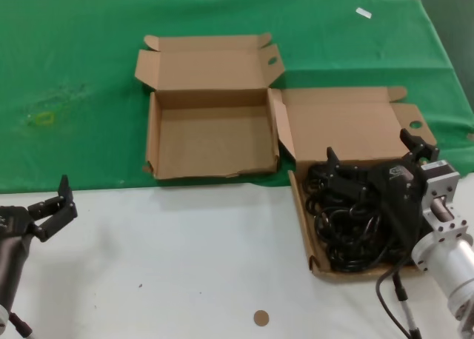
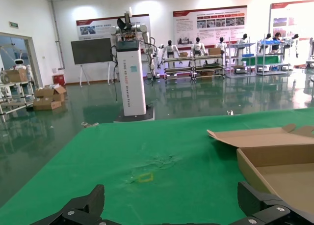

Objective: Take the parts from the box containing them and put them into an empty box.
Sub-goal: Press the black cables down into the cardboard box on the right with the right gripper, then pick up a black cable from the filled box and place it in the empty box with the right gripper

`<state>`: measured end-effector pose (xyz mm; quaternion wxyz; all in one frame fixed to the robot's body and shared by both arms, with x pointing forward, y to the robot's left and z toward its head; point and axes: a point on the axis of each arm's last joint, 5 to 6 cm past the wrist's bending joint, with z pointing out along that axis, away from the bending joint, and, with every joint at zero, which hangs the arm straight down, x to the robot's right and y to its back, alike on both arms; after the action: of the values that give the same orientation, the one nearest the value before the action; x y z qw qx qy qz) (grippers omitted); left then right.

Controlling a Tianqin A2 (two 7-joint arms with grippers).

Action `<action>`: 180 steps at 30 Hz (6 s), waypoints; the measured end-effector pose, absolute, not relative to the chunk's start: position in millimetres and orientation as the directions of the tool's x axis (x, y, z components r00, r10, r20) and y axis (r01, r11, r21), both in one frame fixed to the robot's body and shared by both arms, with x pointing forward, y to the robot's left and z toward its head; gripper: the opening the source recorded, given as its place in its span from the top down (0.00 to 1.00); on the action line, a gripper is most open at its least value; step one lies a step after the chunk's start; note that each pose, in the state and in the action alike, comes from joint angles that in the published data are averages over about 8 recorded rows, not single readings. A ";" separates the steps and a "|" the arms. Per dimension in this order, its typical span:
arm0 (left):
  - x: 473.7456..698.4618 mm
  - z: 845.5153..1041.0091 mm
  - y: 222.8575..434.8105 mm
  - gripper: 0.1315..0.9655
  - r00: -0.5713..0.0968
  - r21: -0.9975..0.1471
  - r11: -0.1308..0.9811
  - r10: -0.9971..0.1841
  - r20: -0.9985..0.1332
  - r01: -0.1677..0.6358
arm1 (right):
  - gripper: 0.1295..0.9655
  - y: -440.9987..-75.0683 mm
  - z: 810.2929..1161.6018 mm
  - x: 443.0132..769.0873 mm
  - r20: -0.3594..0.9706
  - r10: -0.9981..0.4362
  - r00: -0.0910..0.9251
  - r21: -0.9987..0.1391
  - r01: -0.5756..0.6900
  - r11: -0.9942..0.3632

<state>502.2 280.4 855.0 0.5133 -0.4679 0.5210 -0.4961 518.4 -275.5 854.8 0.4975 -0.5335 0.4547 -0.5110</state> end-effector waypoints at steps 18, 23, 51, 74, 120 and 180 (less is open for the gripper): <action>502.2 855.0 280.4 0.21 -0.035 -0.997 0.070 -0.997 -0.071 0.022 | 0.00 -275.4 856.0 516.9 0.116 -0.991 0.067 -0.993 0.034 -0.114; 502.2 855.0 280.4 0.32 -0.035 -0.997 0.070 -0.997 -0.071 0.022 | 0.00 -280.8 855.9 515.3 0.143 -0.987 0.067 -0.990 0.030 -0.141; 502.2 855.0 280.4 0.90 -0.035 -0.997 0.070 -0.997 -0.071 0.022 | 0.00 -367.6 903.0 526.8 0.571 -0.691 0.444 -0.790 0.070 -0.608; 502.2 855.0 280.4 0.99 -0.035 -0.997 0.070 -0.997 -0.071 0.022 | 0.00 -436.2 973.4 551.2 0.652 -0.160 0.741 -0.481 0.241 -0.843; 502.2 855.0 280.4 0.99 -0.035 -0.997 0.070 -0.997 -0.071 0.022 | 0.68 -410.4 963.5 612.2 0.622 0.033 0.782 -0.344 0.310 -0.886; 502.2 855.0 280.4 0.99 -0.035 -0.997 0.070 -0.997 -0.071 0.022 | 0.91 -252.2 1066.3 702.5 0.742 -0.007 0.670 -0.423 0.460 -0.781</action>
<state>502.2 280.4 855.0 0.5133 -0.4679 0.5210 -0.4961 702.5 -252.2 1066.3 0.3040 -0.8618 -0.1313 -0.3842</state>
